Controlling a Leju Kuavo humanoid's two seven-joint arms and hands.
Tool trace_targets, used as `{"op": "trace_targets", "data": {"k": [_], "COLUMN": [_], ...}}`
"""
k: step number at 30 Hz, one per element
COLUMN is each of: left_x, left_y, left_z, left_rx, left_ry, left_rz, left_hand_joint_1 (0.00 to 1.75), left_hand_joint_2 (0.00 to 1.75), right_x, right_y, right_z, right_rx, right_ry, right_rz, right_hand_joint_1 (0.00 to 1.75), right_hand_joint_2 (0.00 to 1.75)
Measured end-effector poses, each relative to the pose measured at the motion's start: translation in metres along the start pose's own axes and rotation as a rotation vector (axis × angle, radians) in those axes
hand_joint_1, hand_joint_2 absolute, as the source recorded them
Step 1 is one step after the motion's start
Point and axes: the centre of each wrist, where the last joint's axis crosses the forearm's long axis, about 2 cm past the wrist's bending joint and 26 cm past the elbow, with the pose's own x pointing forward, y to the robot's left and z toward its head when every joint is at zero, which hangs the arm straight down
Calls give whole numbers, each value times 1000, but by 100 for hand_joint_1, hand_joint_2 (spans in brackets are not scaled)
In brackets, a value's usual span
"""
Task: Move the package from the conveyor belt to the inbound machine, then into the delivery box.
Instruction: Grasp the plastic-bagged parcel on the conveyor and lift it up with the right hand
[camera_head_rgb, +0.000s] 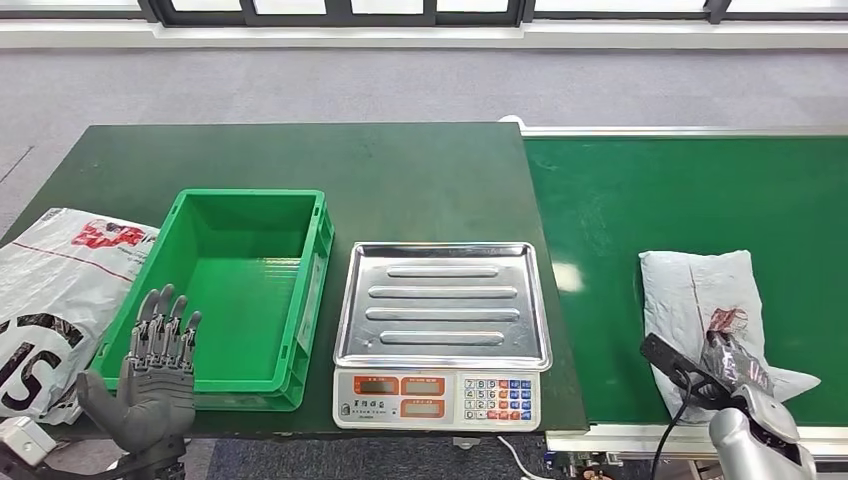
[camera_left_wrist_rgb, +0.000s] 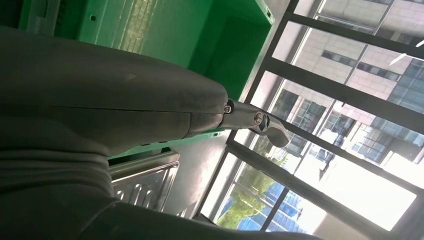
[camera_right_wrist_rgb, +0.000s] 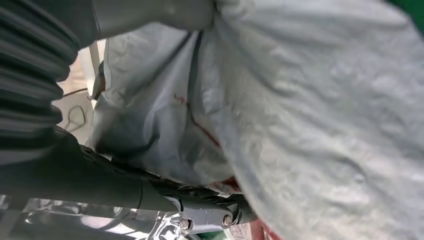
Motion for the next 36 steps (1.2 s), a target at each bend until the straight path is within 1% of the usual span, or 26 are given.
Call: {"op": "trace_targets", "data": {"k": [4,10,13,15,18,22,25,27,32,36], "left_x": [0,0,1,1,4,7,9,9,10,10], "left_y": [1,1,1,1,0,-4,-7,-9,-9,-9], "left_z": [0,1,2,4,7,12,16,17,17,17], "left_rx": [0,-1,0,-2,-7,-8,-2,-1,-1,8], "left_ry": [-1,2,6,7,7,2,-5,-9,-18,-21], "left_rz": [3,5,4,2,0,3,4,4,1,-4], "left_hand_joint_1": [0,0,0,0,0,0,0,0,0,0], "left_hand_joint_2": [0,0,0,0,0,0,0,0,0,0], "right_x": [4,8,10,13,22,39,51,58,74,88], "right_y": [8,10,10,10,9,-2,-16,-23,-35,-46], "right_z": [2,5,6,8,12,21,33,41,66,86], "right_rx": [10,-15,-52,-108,-243,-489,-664,-744,-1000,-1160], "right_ry": [-22,-27,-36,-46,-69,-143,-231,-289,-484,-597], "right_rz": [48,80,83,83,71,1,-77,-114,-191,-228], "right_hand_joint_1": [175,175,175,175,175,175,175,175,175,175], "right_hand_joint_2": [175,175,175,175,175,175,175,175,175,175]}}
